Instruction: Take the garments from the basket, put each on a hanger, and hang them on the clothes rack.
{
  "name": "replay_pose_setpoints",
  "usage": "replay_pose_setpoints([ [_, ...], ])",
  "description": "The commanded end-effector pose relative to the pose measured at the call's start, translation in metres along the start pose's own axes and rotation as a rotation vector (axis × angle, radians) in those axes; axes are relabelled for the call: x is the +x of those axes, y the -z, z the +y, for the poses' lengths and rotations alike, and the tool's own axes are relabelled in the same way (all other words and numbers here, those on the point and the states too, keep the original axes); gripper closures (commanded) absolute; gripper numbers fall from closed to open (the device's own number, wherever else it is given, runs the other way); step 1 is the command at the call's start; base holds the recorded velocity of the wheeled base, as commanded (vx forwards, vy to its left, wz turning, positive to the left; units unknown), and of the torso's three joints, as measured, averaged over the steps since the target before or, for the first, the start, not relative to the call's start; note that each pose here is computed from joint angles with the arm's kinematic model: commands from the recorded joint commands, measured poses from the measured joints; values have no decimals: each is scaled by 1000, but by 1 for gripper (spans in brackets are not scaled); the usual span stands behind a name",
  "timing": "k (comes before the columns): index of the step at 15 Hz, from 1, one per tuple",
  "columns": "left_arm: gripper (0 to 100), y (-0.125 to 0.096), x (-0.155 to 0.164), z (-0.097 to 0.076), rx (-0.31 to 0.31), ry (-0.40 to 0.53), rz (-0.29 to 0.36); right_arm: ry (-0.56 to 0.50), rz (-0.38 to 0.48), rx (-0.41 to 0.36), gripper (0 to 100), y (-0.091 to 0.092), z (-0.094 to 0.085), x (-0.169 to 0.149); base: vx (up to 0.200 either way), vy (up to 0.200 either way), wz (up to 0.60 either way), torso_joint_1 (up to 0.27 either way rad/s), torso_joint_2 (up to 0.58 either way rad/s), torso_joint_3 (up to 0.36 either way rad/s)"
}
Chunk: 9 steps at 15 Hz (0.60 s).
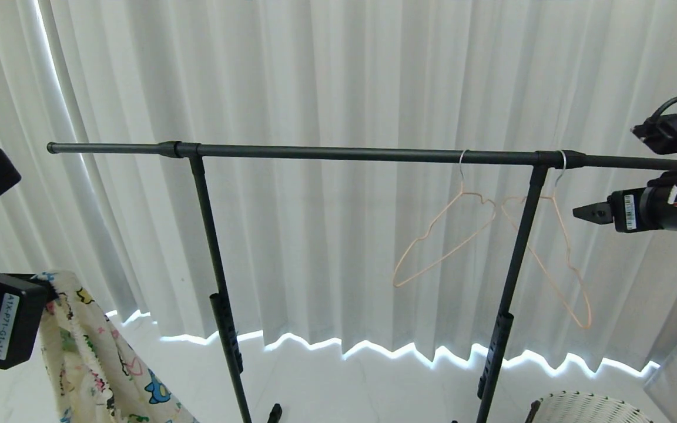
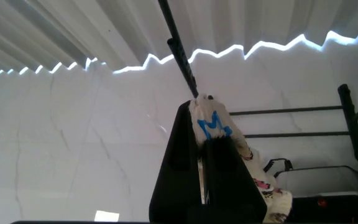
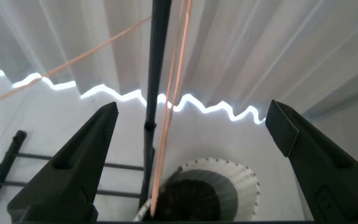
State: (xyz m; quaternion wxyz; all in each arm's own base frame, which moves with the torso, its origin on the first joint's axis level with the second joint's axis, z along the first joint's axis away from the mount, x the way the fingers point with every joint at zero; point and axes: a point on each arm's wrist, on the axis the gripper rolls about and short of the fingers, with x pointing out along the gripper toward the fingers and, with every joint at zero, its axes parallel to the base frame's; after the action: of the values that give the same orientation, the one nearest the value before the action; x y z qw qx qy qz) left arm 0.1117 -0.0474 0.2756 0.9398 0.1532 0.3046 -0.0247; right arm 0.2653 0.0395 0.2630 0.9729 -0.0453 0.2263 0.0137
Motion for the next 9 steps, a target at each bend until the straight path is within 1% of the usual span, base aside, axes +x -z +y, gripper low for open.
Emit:
replay_pose_setpoints([
  [1,100,-1,0,0,3,0,0,15,76,21,0,12,0,41,0,0,0,0,0,0],
  [4,100,-10,6,-1,-20,-11,-57,38,157,36,0,29,-4,74,0,0,0,0,0,0],
  [5,100,-11,8,1,-26,-29,-62,44,179,38,0,34,-5,85,0,0,0,0,0,0],
  [6,100,-11,10,2,-27,-40,-57,47,183,39,0,36,-6,90,0,0,0,0,0,0],
  [7,100,-7,14,6,-39,-71,-31,50,198,62,0,43,-5,104,0,0,0,0,0,0],
  [9,100,-6,16,9,-52,-93,-22,48,217,94,0,49,-3,115,0,0,0,0,0,0],
])
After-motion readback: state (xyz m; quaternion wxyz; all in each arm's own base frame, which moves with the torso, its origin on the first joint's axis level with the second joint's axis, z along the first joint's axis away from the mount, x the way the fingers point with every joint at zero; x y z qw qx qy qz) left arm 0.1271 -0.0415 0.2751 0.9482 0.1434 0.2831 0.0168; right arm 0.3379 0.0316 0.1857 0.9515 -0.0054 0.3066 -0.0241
